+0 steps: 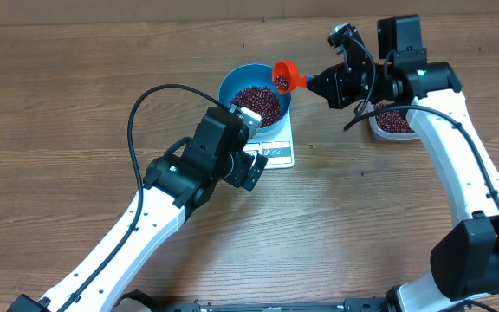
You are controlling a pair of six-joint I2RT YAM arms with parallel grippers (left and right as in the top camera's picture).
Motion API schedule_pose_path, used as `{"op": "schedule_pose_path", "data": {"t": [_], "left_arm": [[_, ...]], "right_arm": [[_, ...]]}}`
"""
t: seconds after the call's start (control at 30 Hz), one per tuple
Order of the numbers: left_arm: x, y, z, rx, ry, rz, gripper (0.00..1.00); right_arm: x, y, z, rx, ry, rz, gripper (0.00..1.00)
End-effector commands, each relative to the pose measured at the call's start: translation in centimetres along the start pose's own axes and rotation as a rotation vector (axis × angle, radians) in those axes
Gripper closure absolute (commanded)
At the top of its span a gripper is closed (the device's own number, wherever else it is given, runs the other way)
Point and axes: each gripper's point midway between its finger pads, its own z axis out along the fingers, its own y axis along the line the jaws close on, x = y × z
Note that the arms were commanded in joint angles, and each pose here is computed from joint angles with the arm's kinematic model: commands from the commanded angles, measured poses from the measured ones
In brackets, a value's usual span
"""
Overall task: Scoop item into bowl and weigh 150g on scale
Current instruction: 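Tilt the scoop over the bowl to add a small amount of beans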
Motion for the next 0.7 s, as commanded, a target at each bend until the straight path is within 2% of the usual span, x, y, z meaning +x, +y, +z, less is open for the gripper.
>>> {"op": "schedule_pose_path", "data": {"t": [0.0, 0.1, 0.17, 0.23, 0.33, 0.67], "left_arm": [[0.2, 0.0, 0.3, 0.003, 0.009, 0.010, 0.00], [0.2, 0.0, 0.3, 0.003, 0.009, 0.010, 0.00], [0.2, 0.0, 0.3, 0.003, 0.009, 0.010, 0.00], [0.2, 0.0, 0.3, 0.003, 0.009, 0.010, 0.00], [0.2, 0.0, 0.3, 0.003, 0.009, 0.010, 0.00], [0.2, 0.0, 0.3, 0.003, 0.009, 0.010, 0.00]], "right_arm": [[-0.5, 1.0, -0.1, -0.039, -0.019, -0.014, 0.96], [-0.1, -1.0, 0.0, 0.084, 0.007, -0.022, 0.96], [-0.1, 0.6, 0.1, -0.005, 0.003, -0.037, 0.96], [0.4, -0.3, 0.1, 0.052, 0.025, -0.044, 0.96], [0.0, 1.0, 0.1, -0.020, 0.004, -0.024, 0.96], [0.0, 1.4, 0.1, -0.041, 0.007, 0.059, 0.96]]}}
